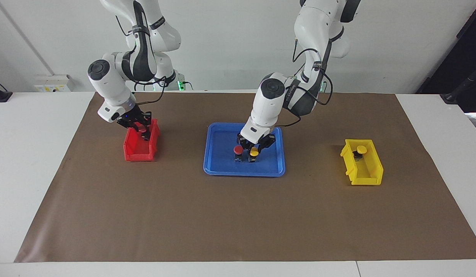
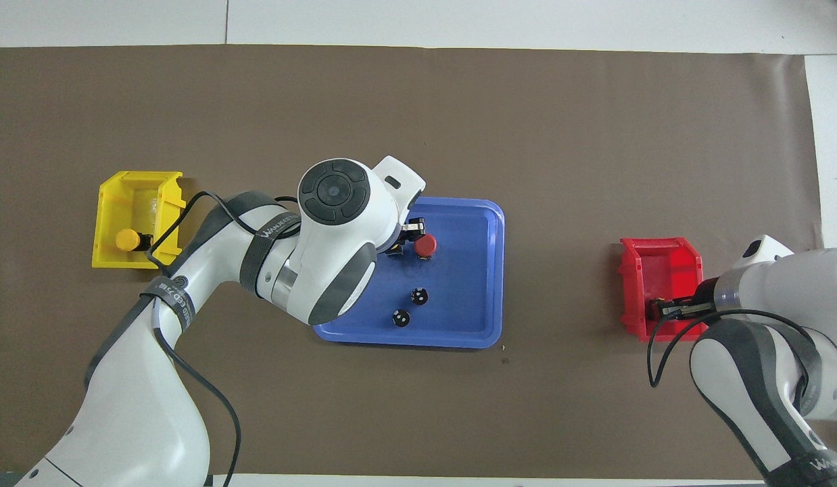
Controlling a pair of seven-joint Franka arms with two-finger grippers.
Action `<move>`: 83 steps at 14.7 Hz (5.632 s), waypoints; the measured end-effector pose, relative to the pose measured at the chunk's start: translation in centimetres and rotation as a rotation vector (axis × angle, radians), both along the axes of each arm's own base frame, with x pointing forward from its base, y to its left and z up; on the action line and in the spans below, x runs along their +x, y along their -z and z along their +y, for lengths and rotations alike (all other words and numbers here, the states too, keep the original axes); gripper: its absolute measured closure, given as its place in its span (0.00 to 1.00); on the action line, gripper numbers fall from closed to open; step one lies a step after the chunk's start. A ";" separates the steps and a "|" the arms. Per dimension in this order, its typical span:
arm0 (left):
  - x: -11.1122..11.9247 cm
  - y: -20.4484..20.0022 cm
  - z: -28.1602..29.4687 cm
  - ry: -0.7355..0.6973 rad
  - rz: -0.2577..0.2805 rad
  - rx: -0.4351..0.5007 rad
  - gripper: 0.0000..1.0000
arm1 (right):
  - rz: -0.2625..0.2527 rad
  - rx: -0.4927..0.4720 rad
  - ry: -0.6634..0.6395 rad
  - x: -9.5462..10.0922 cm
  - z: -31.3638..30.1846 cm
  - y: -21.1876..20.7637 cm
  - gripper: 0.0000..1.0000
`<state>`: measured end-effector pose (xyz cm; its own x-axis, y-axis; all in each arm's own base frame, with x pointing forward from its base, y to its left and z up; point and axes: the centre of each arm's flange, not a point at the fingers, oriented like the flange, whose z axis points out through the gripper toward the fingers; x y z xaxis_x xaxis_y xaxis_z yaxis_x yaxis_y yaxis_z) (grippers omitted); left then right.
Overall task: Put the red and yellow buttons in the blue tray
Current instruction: 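Lower the yellow button into the tray while the right gripper grasps a red button, then place the red button in the tray while the left gripper reaches the yellow holder, then grasp the second yellow button while the right gripper withdraws to rest, then carry the yellow button into the blue tray with the left gripper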
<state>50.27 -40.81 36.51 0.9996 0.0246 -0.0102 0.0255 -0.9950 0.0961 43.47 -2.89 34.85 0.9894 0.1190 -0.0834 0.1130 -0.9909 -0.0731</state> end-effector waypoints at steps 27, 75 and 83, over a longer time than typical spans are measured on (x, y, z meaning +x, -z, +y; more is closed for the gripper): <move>2.3 -18.2 24.5 0.075 0.095 0.106 0.01 | -0.039 -0.016 0.062 13.4 31.6 -3.9 0.58; 3.7 -2.8 11.3 -0.141 -0.052 0.040 0.59 | -0.003 -0.100 0.253 10.6 -1.4 -27.3 0.00; 0.4 1.2 5.1 -0.129 -0.011 0.062 0.59 | 0.005 -0.101 0.242 10.5 -0.8 -27.2 0.00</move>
<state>50.70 -35.72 35.34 0.9881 0.1535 0.0065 0.1532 -0.9876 0.0355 54.00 -3.71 62.05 0.9877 -0.1298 -0.0877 -0.1279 -0.9914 0.0276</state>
